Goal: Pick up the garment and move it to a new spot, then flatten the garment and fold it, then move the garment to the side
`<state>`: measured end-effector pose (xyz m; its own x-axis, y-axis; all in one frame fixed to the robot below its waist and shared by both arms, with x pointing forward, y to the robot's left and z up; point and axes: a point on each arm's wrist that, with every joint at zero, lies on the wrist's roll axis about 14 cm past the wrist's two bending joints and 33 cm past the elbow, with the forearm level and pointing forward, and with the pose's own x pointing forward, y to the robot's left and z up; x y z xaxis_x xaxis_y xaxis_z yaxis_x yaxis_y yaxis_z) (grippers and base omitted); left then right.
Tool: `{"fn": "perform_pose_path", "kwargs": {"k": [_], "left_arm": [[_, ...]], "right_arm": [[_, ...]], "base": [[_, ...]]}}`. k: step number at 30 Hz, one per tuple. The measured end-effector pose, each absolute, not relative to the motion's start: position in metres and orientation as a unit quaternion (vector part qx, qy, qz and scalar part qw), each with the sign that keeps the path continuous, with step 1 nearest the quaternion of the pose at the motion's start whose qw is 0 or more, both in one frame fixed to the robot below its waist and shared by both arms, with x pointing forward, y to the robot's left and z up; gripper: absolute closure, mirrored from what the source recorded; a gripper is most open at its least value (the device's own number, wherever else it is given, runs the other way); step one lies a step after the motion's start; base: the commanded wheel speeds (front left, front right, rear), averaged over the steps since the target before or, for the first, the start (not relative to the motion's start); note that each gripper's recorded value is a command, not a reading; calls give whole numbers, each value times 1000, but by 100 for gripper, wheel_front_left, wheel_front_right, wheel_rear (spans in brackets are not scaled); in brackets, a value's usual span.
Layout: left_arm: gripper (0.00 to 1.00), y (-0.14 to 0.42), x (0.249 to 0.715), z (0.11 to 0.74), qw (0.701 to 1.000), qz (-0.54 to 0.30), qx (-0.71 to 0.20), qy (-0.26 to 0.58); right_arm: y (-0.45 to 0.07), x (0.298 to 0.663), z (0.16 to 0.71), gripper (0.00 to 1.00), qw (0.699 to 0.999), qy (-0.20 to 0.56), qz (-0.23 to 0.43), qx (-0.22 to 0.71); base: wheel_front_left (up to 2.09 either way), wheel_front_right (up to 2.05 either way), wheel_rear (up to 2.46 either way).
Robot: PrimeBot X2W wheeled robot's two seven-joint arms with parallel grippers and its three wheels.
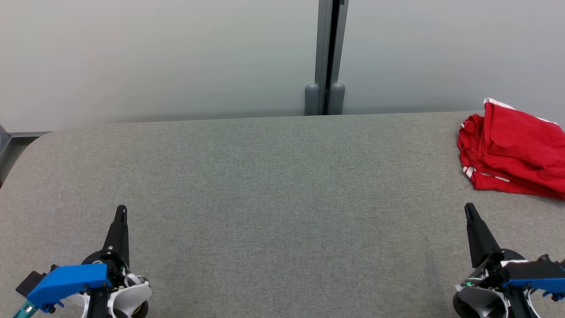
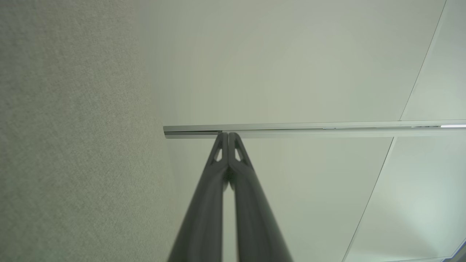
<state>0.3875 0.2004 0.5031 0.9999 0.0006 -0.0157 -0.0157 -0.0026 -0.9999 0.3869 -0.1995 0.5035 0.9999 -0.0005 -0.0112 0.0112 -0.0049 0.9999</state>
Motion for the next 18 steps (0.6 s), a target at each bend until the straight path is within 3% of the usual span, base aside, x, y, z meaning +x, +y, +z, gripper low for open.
{"fn": "perform_pose_path", "kwargs": {"k": [18], "left_arm": [[100, 200, 388, 503, 706, 6, -708, 5]], "right_arm": [[-199, 387, 504, 100, 705, 4, -4, 709]], "base": [[0, 0, 0]]}}
